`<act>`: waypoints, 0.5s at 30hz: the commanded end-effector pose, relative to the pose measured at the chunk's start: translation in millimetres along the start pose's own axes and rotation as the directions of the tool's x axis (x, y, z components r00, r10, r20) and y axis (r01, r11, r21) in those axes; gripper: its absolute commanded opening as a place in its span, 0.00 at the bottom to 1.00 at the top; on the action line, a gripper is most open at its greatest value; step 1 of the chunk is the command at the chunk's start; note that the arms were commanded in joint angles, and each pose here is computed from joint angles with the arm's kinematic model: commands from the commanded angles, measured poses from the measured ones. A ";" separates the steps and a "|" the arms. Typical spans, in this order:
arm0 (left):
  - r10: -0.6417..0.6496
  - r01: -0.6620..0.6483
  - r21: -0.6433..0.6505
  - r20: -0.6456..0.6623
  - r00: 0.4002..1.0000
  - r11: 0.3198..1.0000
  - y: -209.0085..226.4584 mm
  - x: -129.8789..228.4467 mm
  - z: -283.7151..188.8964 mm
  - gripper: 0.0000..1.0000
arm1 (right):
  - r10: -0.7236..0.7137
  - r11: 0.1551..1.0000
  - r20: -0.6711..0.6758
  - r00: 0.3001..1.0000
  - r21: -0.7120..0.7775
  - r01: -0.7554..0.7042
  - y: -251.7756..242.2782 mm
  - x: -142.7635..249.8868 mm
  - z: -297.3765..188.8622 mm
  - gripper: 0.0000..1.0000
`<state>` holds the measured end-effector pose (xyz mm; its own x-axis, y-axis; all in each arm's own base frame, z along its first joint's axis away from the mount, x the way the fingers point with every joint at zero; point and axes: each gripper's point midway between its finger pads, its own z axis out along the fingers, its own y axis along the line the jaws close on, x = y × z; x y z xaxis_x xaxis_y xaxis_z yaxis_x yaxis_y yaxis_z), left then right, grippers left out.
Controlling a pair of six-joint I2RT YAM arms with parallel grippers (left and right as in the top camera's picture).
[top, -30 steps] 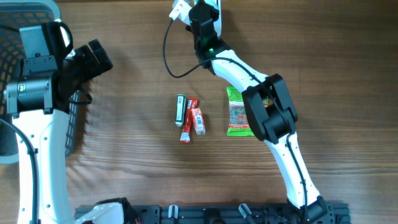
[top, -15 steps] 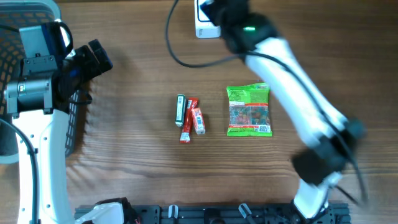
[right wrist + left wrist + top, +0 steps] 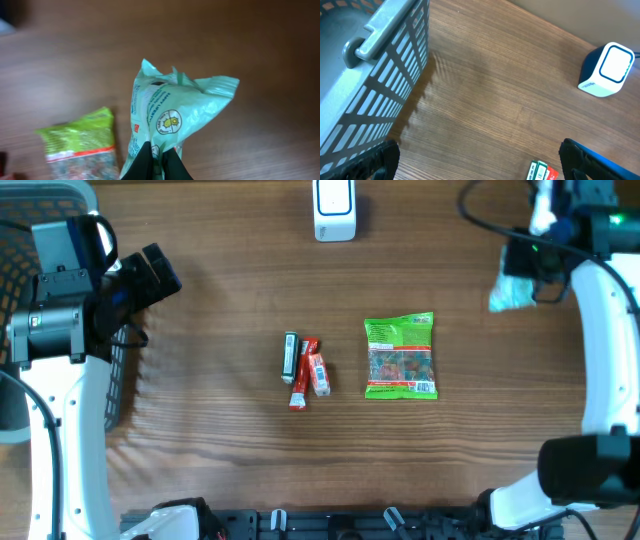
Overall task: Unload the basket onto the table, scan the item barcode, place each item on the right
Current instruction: 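Carry the pack to the table's right side and release it, then move the right gripper back over the green snack bag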
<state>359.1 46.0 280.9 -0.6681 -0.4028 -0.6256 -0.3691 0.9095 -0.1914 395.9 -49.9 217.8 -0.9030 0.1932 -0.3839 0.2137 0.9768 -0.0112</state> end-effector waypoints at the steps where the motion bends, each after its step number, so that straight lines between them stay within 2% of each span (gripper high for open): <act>1: 0.017 -0.017 -0.003 0.021 1.000 1.000 1.1 -5.0 -4.9 1.00 | 0.097 0.994 -0.166 0.981 -0.039 -0.105 -26.6 45.9 48.3 0.04; 2: 0.017 -0.017 -0.002 0.021 1.000 1.000 1.0 -5.0 -4.9 1.00 | 0.096 0.994 -0.193 0.977 -0.038 -0.105 -33.3 56.7 58.7 0.05; 5: 0.017 -0.017 -0.003 0.021 1.000 1.000 1.1 -5.0 -4.9 1.00 | 0.109 0.992 -0.251 0.962 -0.028 -0.120 -46.1 85.5 85.8 0.18; 6: 0.017 -0.017 -0.003 0.021 1.000 1.000 1.1 -5.0 -4.9 1.00 | 0.118 0.991 -0.259 0.959 -0.024 -0.129 -47.8 91.0 91.8 0.36; 7: 0.017 -0.017 -0.003 0.021 1.000 1.000 1.1 -5.0 -4.9 1.00 | 0.119 0.992 -0.258 0.959 -0.018 -0.128 -49.0 92.6 94.8 0.70; 8: 0.017 -0.017 -0.003 0.021 1.000 1.000 1.1 -5.0 -4.9 1.00 | 0.119 0.992 -0.259 0.958 -0.005 -0.124 -51.3 94.3 96.3 0.95; 9: 0.017 -0.017 -0.002 0.021 1.000 1.000 1.0 -5.0 -4.9 1.00 | 0.119 0.993 -0.261 0.958 0.009 -0.121 -53.6 95.1 96.4 1.00; 12: 0.017 -0.017 -0.003 0.021 1.000 1.000 1.1 -5.0 -4.9 1.00 | 0.122 0.993 -0.239 0.963 0.037 -0.116 -59.2 87.3 90.0 0.99; 15: 0.017 -0.017 -0.002 0.021 1.000 1.000 1.0 -5.0 -4.9 1.00 | 0.142 0.986 -0.218 0.965 -0.052 -0.157 -41.9 69.3 67.1 0.81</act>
<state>359.0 46.0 280.8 -0.6684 -0.4028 -0.6253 -0.3691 0.9095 -0.1913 329.6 -93.5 95.8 -0.9337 0.3430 -0.1032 0.3426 0.9392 0.0220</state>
